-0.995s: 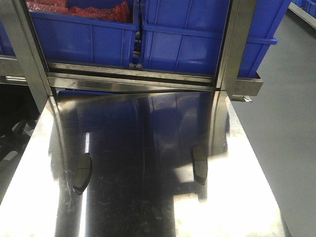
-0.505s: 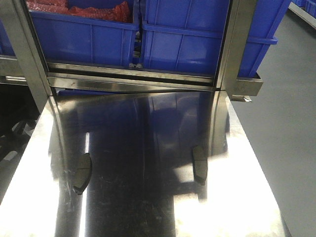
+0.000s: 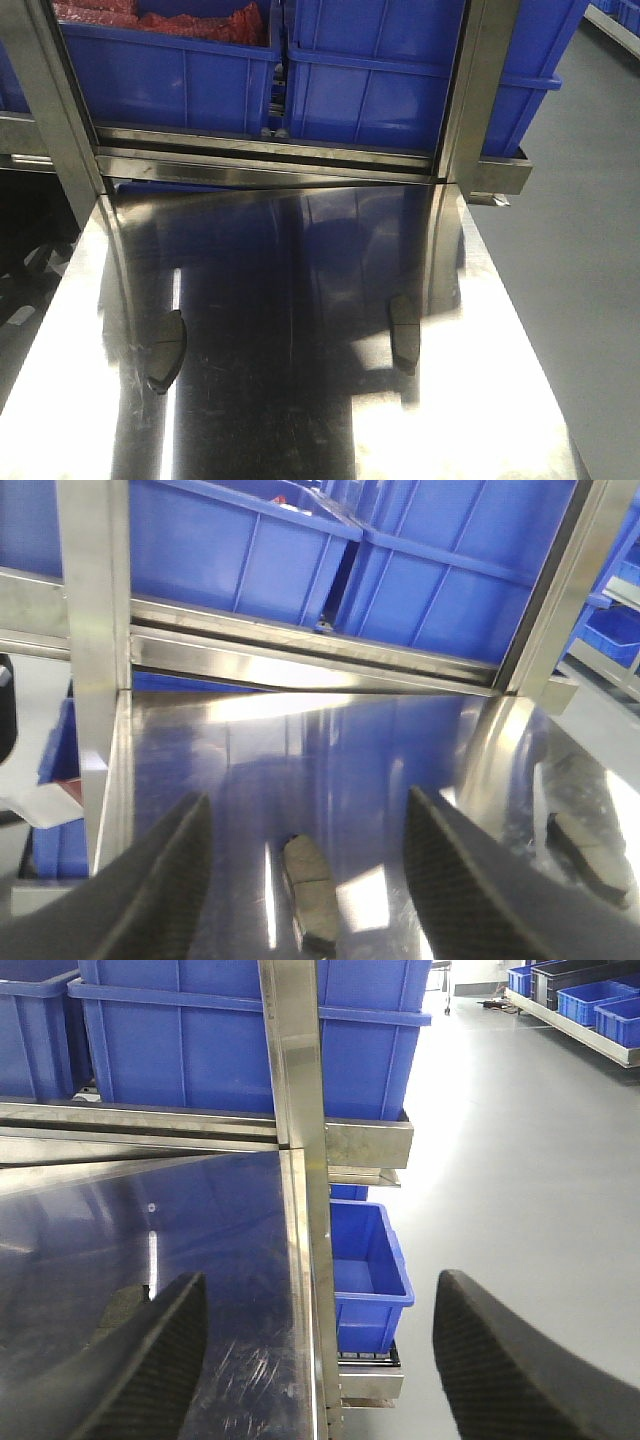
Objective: Move and align brake pads A on conveyor
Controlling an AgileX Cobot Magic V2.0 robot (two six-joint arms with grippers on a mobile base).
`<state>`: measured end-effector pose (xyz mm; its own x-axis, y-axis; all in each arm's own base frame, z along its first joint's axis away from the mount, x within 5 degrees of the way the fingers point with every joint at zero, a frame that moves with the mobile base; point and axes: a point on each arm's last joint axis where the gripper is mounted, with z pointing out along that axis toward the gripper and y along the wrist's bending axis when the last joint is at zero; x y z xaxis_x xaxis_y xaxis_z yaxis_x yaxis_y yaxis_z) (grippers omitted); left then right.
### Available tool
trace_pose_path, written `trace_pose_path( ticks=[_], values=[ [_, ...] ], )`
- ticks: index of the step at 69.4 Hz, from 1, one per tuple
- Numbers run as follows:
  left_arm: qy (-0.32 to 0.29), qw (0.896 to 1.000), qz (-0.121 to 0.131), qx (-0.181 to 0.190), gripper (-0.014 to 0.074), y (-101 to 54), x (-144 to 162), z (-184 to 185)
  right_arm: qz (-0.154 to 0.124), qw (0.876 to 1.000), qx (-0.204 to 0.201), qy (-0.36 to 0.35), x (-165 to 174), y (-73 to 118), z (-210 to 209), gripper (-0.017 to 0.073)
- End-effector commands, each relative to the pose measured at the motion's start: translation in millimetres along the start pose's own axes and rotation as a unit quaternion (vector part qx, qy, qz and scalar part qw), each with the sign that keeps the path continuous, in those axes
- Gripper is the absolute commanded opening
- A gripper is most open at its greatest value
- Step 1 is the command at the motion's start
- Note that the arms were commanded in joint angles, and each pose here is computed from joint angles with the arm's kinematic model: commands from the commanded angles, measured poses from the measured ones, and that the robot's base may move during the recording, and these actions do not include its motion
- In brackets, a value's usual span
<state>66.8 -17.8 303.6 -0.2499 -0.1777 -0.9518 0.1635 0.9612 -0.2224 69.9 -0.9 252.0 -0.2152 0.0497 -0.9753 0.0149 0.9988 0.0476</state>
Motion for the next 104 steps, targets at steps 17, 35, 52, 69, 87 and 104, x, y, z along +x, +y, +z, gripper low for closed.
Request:
trace_pose_path(
  ticks=[17,35,52,69,87,104],
  values=[
    [0.099,0.994,0.039,-0.003,0.0396,-3.5,-57,69,-0.005,0.999,-0.004,-0.048,-16,1.2,-2,0.0473],
    [0.197,0.976,0.087,0.039,0.0396,-14.9,-61,130,-0.005,0.999,-0.004,-0.048,-16,1.2,-2,0.0473],
    [0.245,0.959,0.111,0.089,0.0396,-45.0,-39,181,-0.005,0.999,-0.004,-0.048,-16,1.2,-2,0.0473],
    [0.3,0.947,0.099,0.059,0.0396,-52.4,-18,219,-0.005,0.999,-0.004,-0.048,-16,1.2,-2,0.0473],
    [0.373,0.924,0.087,-0.019,0.0396,-41.4,3,253,-0.005,0.999,-0.004,-0.048,-16,1.2,-2,0.0473],
    [0.431,0.898,0.078,-0.043,0.0398,-38.3,23,275,-0.005,0.999,-0.004,-0.048,-16,1.2,-2,0.0473]
  ],
)
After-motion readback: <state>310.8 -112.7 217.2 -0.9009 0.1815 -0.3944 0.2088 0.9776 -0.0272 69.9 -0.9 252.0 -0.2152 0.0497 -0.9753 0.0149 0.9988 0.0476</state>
